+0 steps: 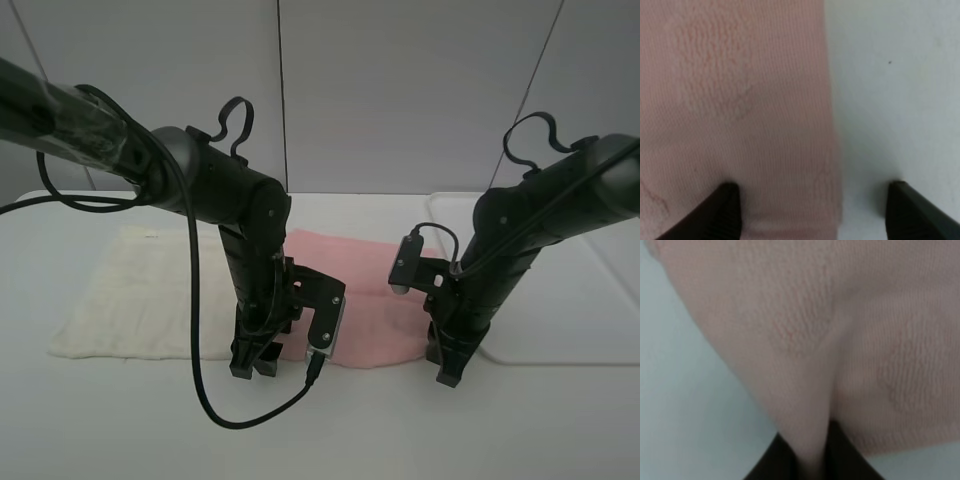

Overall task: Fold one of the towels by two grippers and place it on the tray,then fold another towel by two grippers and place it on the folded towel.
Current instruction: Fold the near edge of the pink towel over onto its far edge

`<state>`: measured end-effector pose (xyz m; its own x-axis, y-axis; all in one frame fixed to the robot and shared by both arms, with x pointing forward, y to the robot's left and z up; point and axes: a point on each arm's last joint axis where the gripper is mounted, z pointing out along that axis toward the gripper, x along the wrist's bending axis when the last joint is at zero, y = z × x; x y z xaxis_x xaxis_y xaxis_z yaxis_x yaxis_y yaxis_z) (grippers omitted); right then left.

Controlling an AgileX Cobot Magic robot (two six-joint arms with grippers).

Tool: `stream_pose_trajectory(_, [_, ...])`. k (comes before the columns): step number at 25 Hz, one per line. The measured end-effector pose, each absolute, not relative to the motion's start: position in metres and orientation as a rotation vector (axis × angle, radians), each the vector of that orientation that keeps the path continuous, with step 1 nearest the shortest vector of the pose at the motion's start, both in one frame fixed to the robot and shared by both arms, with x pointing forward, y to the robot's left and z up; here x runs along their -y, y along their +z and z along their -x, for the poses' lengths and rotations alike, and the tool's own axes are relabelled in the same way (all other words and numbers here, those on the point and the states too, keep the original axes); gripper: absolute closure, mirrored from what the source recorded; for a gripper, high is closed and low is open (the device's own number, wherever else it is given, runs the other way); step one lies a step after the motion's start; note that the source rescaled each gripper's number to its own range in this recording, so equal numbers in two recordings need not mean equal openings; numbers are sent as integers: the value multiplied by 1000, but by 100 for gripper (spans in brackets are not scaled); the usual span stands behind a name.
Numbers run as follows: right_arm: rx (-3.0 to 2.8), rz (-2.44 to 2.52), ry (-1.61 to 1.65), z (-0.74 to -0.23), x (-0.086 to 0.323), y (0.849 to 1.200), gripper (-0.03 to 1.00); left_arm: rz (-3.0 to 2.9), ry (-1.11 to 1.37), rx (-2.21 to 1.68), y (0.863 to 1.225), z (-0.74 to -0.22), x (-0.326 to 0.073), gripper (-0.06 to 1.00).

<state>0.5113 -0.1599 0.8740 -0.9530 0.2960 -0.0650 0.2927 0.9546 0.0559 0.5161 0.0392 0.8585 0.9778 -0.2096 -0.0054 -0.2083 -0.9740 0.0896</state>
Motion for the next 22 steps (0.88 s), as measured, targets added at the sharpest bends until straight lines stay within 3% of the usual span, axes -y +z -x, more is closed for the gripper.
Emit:
stream_pose_trajectory(7, [-3034, -459, 71, -511, 160, 874, 96, -3036, -23, 321, 858, -516, -39, 21])
stream_pose_trajectory(14, [-3035, -459, 70, -511, 160, 874, 96, -3027, 18, 329, 858, -519, -38, 88])
stream_pose_trajectory(22, [-3038, -459, 66, -512, 160, 875, 96, -3027, 16, 327, 858, -519, -38, 93])
